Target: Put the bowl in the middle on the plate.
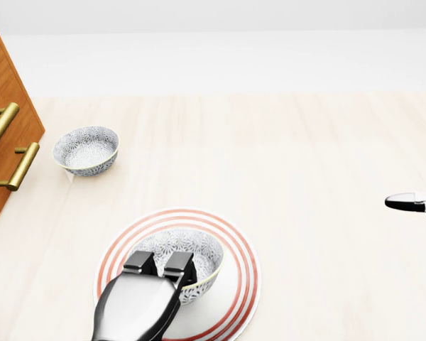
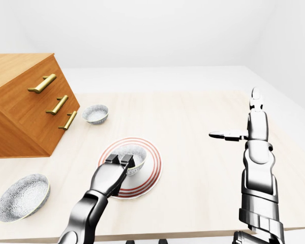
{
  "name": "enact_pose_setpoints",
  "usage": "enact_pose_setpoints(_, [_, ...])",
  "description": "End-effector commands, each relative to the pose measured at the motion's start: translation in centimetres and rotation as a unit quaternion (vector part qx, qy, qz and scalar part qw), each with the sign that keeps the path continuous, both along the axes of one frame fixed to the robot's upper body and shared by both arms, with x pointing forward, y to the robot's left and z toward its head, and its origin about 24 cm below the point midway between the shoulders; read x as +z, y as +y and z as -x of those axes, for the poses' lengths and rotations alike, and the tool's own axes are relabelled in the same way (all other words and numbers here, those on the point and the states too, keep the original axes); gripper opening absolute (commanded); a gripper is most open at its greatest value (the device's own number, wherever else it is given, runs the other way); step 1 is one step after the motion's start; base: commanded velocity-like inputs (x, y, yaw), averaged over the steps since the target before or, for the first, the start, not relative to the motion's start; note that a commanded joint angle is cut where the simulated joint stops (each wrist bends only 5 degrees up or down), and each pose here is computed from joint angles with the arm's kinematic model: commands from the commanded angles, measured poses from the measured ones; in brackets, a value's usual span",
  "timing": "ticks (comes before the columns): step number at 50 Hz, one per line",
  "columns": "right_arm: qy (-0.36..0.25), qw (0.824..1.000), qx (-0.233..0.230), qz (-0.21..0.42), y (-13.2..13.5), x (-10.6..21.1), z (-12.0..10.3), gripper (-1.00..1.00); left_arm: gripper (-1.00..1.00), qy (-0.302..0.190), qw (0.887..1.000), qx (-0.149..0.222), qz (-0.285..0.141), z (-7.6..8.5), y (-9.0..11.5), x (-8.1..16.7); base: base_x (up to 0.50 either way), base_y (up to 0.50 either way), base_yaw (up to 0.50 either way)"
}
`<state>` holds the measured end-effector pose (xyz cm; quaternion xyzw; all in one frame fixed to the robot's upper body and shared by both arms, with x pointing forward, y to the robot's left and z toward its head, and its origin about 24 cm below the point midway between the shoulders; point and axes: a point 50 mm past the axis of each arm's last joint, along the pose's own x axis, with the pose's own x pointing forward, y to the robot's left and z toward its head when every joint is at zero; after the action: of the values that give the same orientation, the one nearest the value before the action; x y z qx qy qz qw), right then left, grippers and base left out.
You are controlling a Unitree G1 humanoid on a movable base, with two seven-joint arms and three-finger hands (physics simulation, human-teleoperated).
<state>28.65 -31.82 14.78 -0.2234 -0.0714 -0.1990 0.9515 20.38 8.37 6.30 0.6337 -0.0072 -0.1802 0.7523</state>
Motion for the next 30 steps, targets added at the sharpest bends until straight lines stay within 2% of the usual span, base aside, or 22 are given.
enact_pose_setpoints(1, [0.006, 1.000, -0.003, -0.004, -0.15, -0.33, -0.05, 1.00, -1.00, -0.002, 1.000, -0.001, 0.031, -0.05, -0.12, -0.30, 0.00, 0.00, 0.00])
enact_pose_setpoints(30, [-0.007, 1.000, 0.003, 0.005, 0.13, 0.35, 0.12, 1.00, -1.00, 0.005, 0.999, 0.000, 0.036, -0.21, -0.17, -1.15, 0.00, 0.00, 0.00])
